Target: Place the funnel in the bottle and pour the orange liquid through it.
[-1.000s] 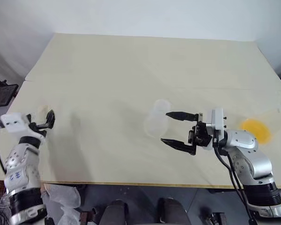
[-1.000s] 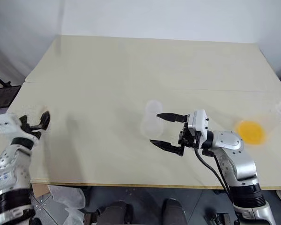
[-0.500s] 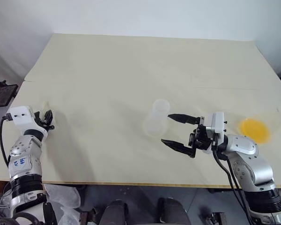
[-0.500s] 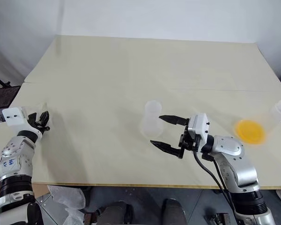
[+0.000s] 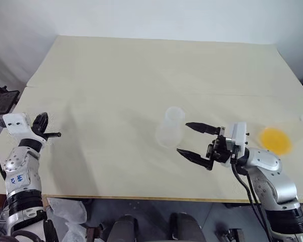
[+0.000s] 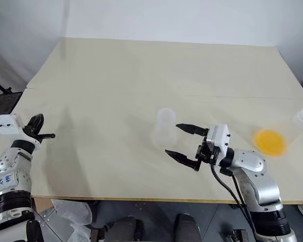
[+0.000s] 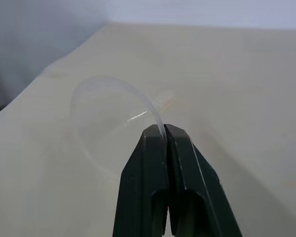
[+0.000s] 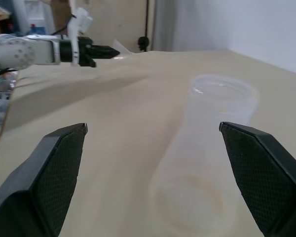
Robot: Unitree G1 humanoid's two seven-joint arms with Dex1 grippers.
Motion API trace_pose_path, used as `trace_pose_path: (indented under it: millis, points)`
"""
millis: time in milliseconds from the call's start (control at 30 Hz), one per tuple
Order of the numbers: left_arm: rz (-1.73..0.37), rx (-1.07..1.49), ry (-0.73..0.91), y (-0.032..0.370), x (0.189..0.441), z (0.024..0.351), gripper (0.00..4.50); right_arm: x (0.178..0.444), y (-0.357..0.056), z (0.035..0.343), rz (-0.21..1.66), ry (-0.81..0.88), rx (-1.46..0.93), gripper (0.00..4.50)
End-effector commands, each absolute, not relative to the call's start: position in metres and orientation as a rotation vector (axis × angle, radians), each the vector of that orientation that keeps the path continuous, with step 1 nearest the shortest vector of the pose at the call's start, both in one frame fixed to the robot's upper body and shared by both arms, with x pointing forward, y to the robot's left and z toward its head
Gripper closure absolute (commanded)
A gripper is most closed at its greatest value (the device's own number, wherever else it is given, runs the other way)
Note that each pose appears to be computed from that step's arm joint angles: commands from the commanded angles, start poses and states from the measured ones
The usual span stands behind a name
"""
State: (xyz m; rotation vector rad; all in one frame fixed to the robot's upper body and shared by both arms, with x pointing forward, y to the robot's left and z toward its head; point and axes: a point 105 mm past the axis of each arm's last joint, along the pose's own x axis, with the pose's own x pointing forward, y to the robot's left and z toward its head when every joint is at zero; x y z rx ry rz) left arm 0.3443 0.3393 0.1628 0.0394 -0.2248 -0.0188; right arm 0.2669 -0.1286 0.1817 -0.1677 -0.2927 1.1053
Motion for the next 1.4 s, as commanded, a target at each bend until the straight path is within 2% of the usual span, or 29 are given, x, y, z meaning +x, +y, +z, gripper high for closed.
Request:
trace_pose_path:
  millis: [33,133,267,567,767,1167,1400]
  points:
    - [-0.346,0.149,-0.43,0.289,0.338,0.226,4.48,0.26,-0.145,0.206,0.989,-0.408,-0.175,0.0]
    - [-0.629,0.198,-0.476,0.243,0.336,0.258,4.48,0.258,-0.161,0.207,0.873,-0.421,-0.158,0.0]
    - [-1.059,0.41,-0.431,0.176,0.335,0.285,4.48,0.25,-0.185,0.197,0.718,-0.407,-0.154,0.0]
    - [-1.563,0.759,-0.312,0.104,0.335,0.31,4.48,0.237,-0.199,0.183,0.531,-0.41,-0.116,0.0]
    - [-1.68,0.908,-0.248,0.083,0.337,0.308,4.48,0.229,-0.195,0.176,0.475,-0.41,-0.094,0.0]
    - [-1.69,1.078,-0.148,0.061,0.348,0.29,4.48,0.223,-0.19,0.171,0.414,-0.428,-0.085,0.0]
    - [-1.752,1.097,-0.142,0.048,0.344,0.29,4.48,0.223,-0.187,0.171,0.405,-0.438,-0.083,0.0]
